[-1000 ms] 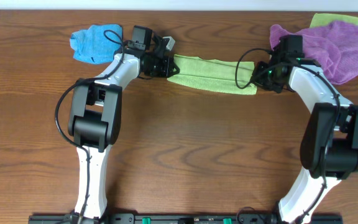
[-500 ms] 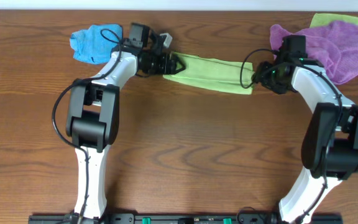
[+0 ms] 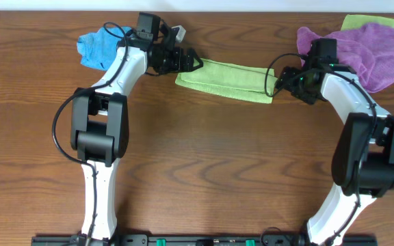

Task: Fold the cloth
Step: 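Lower the folded edge onto the cloth and open both grippers, then grasp the left end of the folded strip with the left gripper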

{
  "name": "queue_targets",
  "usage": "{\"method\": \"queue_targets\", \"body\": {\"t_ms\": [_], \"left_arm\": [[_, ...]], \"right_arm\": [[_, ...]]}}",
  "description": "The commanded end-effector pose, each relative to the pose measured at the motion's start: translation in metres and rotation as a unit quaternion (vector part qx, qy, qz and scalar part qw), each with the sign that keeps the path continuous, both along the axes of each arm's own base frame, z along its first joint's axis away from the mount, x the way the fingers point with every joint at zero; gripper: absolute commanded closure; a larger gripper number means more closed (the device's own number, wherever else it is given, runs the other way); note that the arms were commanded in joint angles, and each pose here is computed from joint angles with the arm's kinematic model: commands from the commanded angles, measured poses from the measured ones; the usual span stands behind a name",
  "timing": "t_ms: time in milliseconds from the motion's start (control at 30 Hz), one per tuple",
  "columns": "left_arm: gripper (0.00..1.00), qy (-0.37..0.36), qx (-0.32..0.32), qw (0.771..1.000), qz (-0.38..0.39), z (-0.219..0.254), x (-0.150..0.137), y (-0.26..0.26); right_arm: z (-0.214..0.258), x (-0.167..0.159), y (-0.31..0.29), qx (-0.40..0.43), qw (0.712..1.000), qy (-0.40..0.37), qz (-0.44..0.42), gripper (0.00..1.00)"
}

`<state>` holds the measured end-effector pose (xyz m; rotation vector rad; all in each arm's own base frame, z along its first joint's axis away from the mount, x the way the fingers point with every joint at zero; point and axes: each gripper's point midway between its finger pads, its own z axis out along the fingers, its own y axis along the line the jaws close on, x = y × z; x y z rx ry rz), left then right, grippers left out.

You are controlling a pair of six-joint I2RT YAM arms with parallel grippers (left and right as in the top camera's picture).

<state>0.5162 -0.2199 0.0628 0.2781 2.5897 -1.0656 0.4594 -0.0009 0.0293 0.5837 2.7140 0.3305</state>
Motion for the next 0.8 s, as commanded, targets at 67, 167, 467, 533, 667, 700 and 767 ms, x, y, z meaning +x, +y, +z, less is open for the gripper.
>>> {"method": "queue_targets", "body": {"t_ms": [67,167,467,533,667,700,767], "left_arm": [[0.05,-0.009,-0.017,1.0,-0.02,0.022,0.001,-0.004],[0.05,-0.025,0.0,0.999,-0.042,0.036,-0.001,-0.001],[0.04,-0.059,0.067,0.992,-0.093,0.043,-0.011,-0.014],[0.04,-0.081,0.131,0.983,-0.104,0.031,-0.011,-0.019],[0.04,-0.113,0.222,0.959,-0.134,0.018,-0.017,-0.027],[0.04,-0.118,0.234,0.955,-0.138,0.017,-0.018,-0.029],[0.05,-0.124,0.246,0.952,-0.135,0.016,-0.016,-0.031]], "right_arm": [[0.009,0.009,0.006,0.023,1.0,-0.012,0.009,0.21],[0.018,0.015,0.008,0.028,0.999,-0.02,0.017,0.21],[0.022,0.011,0.019,0.048,0.998,-0.014,0.037,0.22],[0.02,0.008,0.02,0.047,0.998,-0.007,0.04,0.23],[0.018,0.001,0.021,0.045,0.998,0.006,0.049,0.26],[0.017,0.0,0.021,0.045,0.998,0.008,0.05,0.26],[0.016,-0.002,0.022,0.045,0.998,0.013,0.051,0.26]]}}
